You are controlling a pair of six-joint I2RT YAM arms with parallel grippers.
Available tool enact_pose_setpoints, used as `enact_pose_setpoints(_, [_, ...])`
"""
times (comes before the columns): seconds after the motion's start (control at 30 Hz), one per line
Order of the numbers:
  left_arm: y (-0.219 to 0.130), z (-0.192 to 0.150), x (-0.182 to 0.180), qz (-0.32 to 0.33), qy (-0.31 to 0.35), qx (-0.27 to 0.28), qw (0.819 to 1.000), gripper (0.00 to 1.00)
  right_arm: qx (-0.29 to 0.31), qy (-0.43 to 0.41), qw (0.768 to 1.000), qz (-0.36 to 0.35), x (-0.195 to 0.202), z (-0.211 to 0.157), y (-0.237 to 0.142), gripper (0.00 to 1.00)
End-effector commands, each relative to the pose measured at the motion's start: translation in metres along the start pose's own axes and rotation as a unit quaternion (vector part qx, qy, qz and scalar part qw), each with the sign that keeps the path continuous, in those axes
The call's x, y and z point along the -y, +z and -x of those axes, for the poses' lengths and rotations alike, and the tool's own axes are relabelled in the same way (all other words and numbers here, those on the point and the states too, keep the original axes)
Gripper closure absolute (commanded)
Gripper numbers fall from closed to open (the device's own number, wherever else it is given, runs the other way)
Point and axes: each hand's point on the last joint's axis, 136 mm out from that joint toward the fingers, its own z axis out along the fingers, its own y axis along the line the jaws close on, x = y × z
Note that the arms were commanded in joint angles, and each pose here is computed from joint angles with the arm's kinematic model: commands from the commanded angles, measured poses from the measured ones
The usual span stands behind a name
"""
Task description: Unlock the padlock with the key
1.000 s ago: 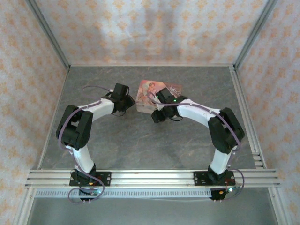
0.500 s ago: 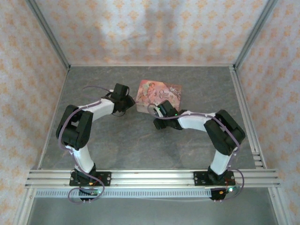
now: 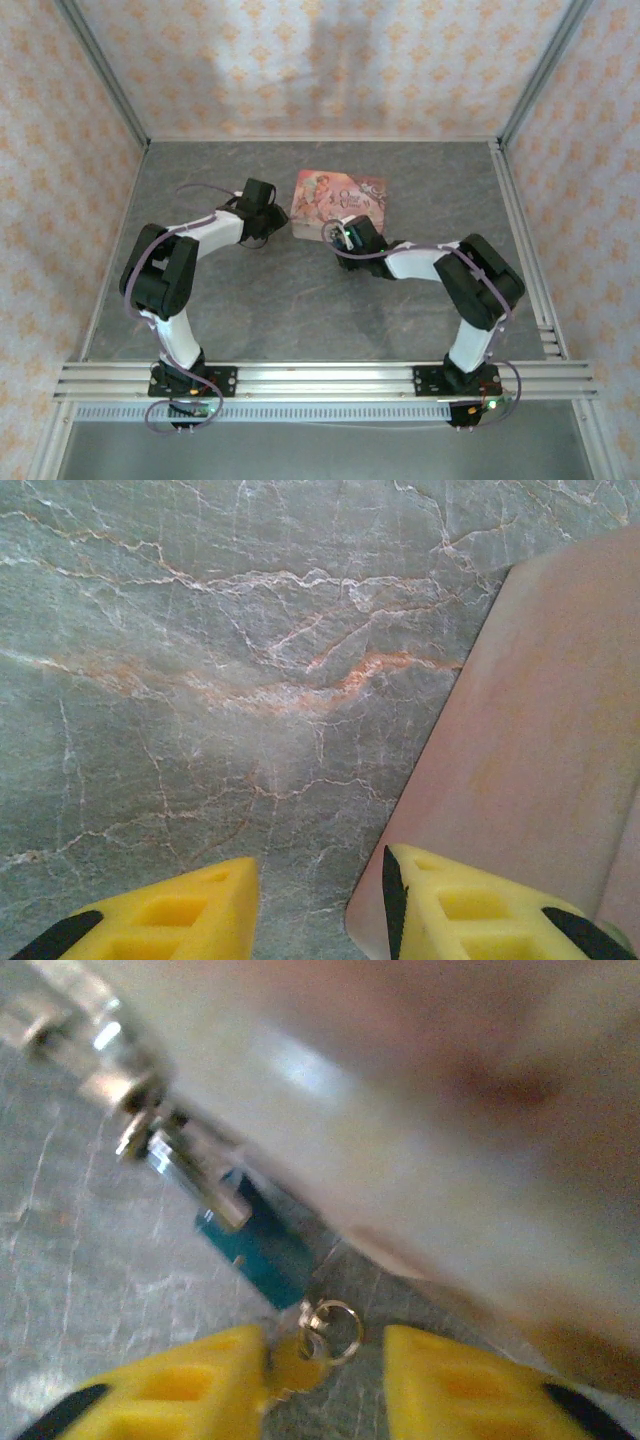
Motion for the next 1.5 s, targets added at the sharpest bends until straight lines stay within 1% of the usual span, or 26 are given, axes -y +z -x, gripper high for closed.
enact_pose_setpoints(0.0, [0.002,0.000,0.005,-0.001,0.011,-0.002,1.000,0.61,0.043,-0.011,0.999,0.005,-0.004,0.024,0.012,0.83])
enact_pose_setpoints(0.1, [0.005,-0.001,0.005,0.000,0.012,-0.004,1.000,0.61,0.068,-0.027,0.997,0.013,-0.008,0.033,0.014,1.00])
enact_pose_setpoints(0.27, [0.007,0.000,0.006,0.003,0.015,-0.006,1.000,0.61,0.118,-0.066,0.991,0.018,-0.012,0.050,0.003,1.00])
enact_pose_setpoints(0.4, [0.008,0.001,0.007,0.003,0.015,-0.007,1.000,0.61,0.115,-0.114,0.986,0.028,-0.021,0.058,-0.002,1.00])
enact_pose_setpoints(0.53, [0.002,0.003,0.005,0.004,0.015,0.004,1.000,0.61,0.113,-0.109,0.987,0.040,-0.024,0.057,-0.007,1.00])
enact_pose_setpoints(0.63, [-0.006,0.007,0.002,0.007,0.018,0.017,1.000,0.61,0.099,-0.106,0.988,0.058,-0.030,0.049,-0.001,1.00])
enact_pose_setpoints(0.7, [-0.013,0.008,0.001,0.007,0.019,0.023,1.000,0.61,0.092,-0.112,0.986,0.080,-0.043,0.045,0.002,1.00])
enact_pose_setpoints(0.8, [-0.023,0.011,0.000,0.010,0.023,0.032,0.999,0.61,0.099,-0.127,0.980,0.114,-0.069,0.041,-0.001,1.00])
enact_pose_setpoints(0.97, [-0.041,0.015,-0.011,0.017,0.019,0.052,0.998,0.60,0.106,-0.120,0.971,0.177,-0.110,0.038,-0.010,1.00])
enact_pose_setpoints(1.03, [-0.050,0.018,-0.017,0.023,0.020,0.061,0.998,0.60,0.108,-0.122,0.969,0.187,-0.120,0.034,-0.016,1.00])
enact_pose_setpoints(1.13, [-0.060,0.022,-0.025,0.029,0.021,0.072,0.997,0.59,0.111,-0.108,0.962,0.225,-0.137,0.027,-0.030,1.00])
enact_pose_setpoints(1.23, [-0.066,0.025,-0.030,0.031,0.019,0.076,0.996,0.58,0.097,-0.108,0.960,0.239,-0.147,0.016,-0.034,1.00])
enact_pose_setpoints(1.27, [-0.067,0.026,-0.032,0.033,0.018,0.076,0.996,0.58,0.092,-0.104,0.960,0.242,-0.149,0.013,-0.035,0.97])
enact_pose_setpoints(1.3, [-0.068,0.026,-0.033,0.034,0.017,0.077,0.996,0.57,0.088,-0.098,0.961,0.243,-0.149,0.012,-0.036,0.89])
enact_pose_setpoints(1.33, [-0.068,0.026,-0.036,0.036,0.016,0.077,0.996,0.57,0.086,-0.089,0.962,0.245,-0.149,0.011,-0.038,0.76])
enact_pose_setpoints(1.37, [-0.070,0.027,-0.037,0.036,0.016,0.080,0.996,0.56,0.090,-0.084,0.963,0.242,-0.147,0.013,-0.041,0.66])
enact_pose_setpoints(1.43, [-0.073,0.027,-0.040,0.043,0.020,0.085,0.995,0.54,0.102,-0.079,0.966,0.225,-0.139,0.018,-0.051,0.54])
enact_pose_setpoints(1.47, [-0.076,0.029,-0.042,0.046,0.022,0.088,0.995,0.53,0.108,-0.081,0.968,0.214,-0.135,0.022,-0.057,0.52])
